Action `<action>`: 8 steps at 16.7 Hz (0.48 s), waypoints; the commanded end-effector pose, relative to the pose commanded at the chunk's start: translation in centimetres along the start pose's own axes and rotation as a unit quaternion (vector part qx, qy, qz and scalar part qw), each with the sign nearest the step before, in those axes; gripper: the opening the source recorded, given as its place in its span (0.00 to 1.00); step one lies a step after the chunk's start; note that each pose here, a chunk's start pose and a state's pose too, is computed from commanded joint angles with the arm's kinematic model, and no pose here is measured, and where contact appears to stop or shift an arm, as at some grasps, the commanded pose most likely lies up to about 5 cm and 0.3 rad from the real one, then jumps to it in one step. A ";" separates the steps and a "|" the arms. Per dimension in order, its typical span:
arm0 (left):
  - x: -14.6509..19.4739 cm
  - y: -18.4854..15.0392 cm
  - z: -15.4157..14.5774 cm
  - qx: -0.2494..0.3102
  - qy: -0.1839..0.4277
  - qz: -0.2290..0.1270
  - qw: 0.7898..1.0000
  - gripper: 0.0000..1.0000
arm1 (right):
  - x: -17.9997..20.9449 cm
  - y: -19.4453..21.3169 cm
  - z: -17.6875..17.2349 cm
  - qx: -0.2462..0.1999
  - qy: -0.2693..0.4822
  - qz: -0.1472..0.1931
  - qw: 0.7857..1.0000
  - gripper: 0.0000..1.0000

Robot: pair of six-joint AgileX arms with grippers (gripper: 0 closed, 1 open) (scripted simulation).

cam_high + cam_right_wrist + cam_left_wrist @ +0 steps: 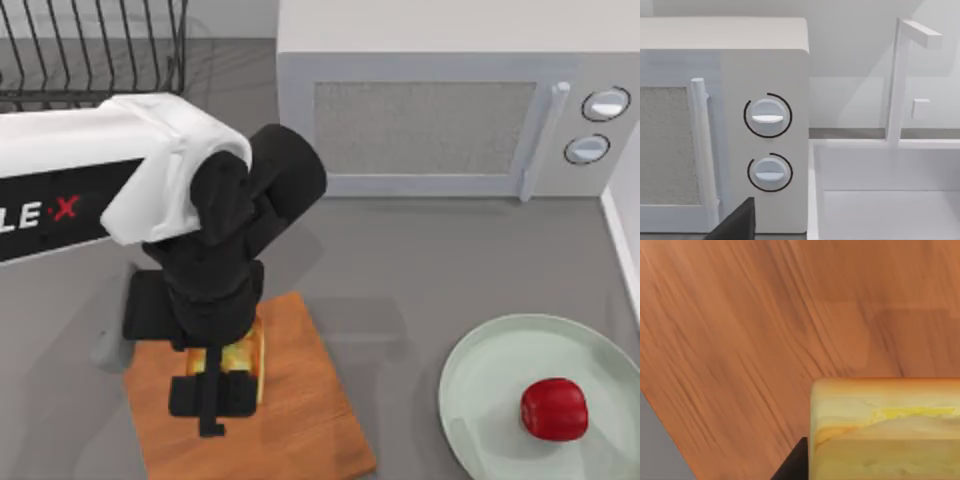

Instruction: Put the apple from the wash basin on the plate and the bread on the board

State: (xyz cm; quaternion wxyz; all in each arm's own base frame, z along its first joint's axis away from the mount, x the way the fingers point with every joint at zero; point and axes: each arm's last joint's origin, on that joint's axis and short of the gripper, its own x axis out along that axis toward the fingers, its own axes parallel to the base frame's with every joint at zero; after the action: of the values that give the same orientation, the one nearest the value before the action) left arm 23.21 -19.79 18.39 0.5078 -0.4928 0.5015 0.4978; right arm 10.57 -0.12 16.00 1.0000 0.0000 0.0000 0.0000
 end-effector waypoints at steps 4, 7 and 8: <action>0.0 0.0 0.0 0.000 0.000 0.000 1.000 0.00 | 0.0 0.0 0.0 0.000 0.000 0.000 1.000 1.00; 0.2 0.0 0.1 -0.001 -0.002 0.003 1.000 0.00 | 0.0 0.0 0.0 0.000 0.000 0.000 1.000 1.00; 0.3 0.0 0.1 -0.002 -0.003 0.003 1.000 0.00 | 0.0 0.0 0.0 0.000 0.000 0.000 1.000 1.00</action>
State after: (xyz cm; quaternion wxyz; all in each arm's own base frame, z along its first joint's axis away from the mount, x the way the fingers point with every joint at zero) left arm 23.26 -19.70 18.08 0.5066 -0.4906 0.5011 0.5015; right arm 10.57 -0.12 16.00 1.0000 0.0000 0.0000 0.0000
